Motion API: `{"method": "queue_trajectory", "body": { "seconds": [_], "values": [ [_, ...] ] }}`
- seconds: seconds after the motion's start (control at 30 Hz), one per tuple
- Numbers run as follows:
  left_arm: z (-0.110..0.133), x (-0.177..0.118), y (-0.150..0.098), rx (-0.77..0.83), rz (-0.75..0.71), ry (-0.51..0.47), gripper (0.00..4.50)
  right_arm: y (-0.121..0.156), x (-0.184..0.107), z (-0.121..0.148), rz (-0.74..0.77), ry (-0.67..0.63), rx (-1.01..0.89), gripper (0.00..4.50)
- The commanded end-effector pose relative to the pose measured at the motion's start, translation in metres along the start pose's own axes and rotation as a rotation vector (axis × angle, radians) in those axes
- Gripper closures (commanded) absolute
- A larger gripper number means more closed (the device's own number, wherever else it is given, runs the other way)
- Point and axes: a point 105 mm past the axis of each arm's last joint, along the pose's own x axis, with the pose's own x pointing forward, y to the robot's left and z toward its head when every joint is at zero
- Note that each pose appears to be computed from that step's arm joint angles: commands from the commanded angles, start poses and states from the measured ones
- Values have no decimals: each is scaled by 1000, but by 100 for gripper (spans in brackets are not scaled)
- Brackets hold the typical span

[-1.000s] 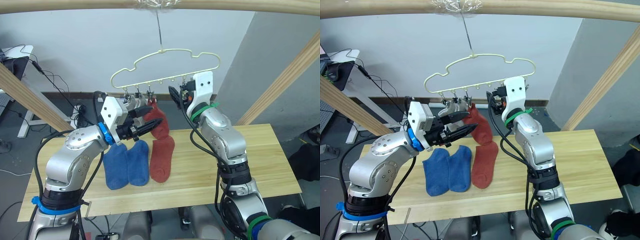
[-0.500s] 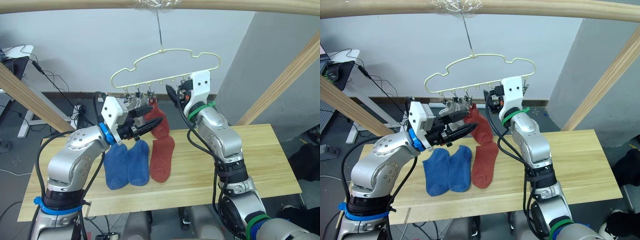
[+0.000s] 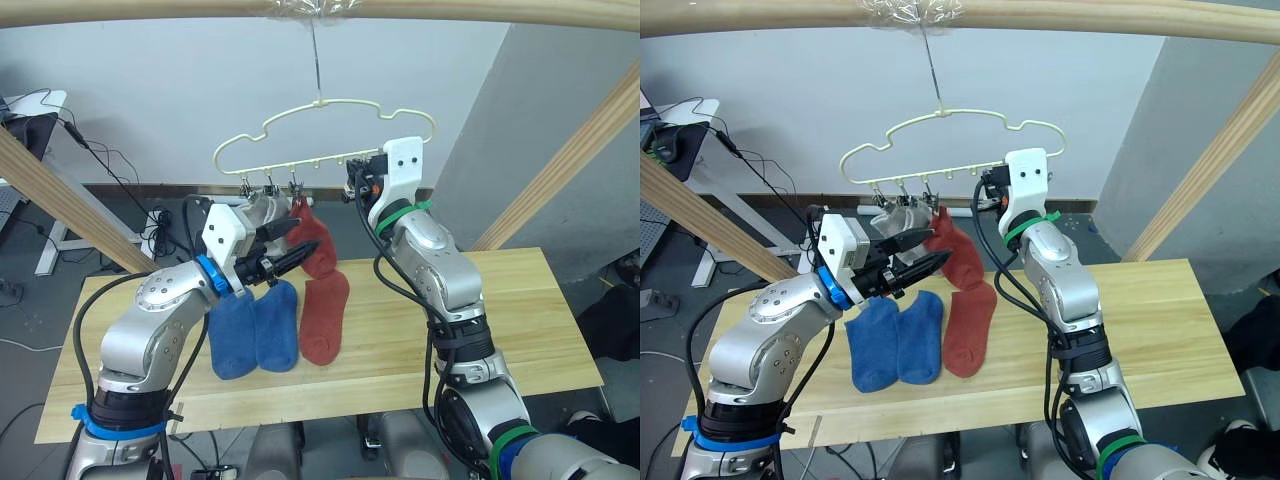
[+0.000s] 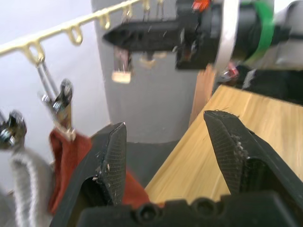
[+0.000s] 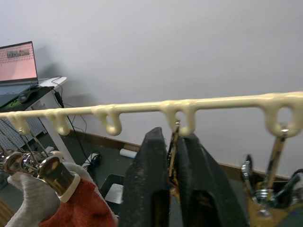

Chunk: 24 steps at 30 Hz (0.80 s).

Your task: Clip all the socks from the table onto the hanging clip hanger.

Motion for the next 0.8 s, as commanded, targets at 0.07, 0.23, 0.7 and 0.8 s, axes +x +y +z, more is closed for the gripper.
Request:
{"method": "queue_trajectory", "body": {
  "seconds": [0.07,0.23,0.7,0.8],
  "values": [
    [-10,1,-11,54,27,16,159,5,1,15,14,-64,18,448],
    [-48,10,-24,-8,113,99,76,4,1,15,15,-62,20,450],
    [-146,40,-19,-63,363,359,2,7,-3,9,34,-30,27,450],
    [-151,49,-24,-46,321,366,2,8,-4,8,37,-27,33,450]
  ]
}}
